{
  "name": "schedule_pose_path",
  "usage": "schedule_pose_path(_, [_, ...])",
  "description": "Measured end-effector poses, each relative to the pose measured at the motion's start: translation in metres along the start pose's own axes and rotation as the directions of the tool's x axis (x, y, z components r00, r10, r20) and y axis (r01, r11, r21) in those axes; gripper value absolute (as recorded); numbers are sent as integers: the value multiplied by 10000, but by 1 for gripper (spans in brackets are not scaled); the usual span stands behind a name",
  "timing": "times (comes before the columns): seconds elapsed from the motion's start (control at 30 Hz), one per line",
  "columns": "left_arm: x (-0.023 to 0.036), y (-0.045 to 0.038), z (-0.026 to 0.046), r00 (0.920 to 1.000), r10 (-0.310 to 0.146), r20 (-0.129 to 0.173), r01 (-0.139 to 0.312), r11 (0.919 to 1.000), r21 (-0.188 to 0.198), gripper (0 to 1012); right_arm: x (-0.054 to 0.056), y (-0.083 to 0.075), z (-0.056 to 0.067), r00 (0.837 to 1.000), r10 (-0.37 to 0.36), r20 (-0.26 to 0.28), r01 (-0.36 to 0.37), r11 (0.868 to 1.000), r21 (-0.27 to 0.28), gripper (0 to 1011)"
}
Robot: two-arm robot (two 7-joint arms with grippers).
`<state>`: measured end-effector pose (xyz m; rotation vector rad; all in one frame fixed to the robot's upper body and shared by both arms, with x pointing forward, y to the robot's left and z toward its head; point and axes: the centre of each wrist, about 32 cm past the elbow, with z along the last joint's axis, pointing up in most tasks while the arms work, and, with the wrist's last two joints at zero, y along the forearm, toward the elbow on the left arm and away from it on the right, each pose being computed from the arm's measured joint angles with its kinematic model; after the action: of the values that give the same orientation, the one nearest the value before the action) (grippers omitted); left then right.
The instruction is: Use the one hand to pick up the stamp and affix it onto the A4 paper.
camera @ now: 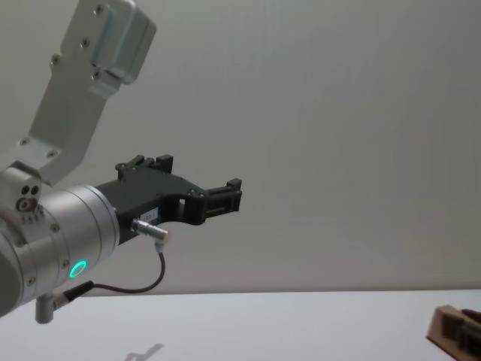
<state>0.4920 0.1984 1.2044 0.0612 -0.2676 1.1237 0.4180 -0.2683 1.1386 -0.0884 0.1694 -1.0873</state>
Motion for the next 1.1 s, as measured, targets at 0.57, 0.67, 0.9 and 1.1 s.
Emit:
schedule_pose_path(0.57, [0, 0, 0, 10000, 0, 0, 0, 10000, 0, 1001, -406, 152, 9, 9674, 2402, 803, -2394, 9707, -200, 219])
schedule_pose_path(0.67, [0, 0, 0, 10000, -1, 0, 1, 10000, 0, 1001, -505, 205, -13, 9553, 2760, 1059, -2743, 9612, -299, 219])
schedule_pose_path(0.9, [0, 0, 0, 10000, -1, -1, 1, 10000, 0, 1001, -669, 301, -67, 9323, 3272, 1541, -3243, 9449, -445, 219])
schedule_pose_path(1.1, [0, 0, 0, 10000, -1, -1, 1, 10000, 0, 1001, -751, 358, -106, 9197, 3514, 1749, -3479, 9361, -515, 219])
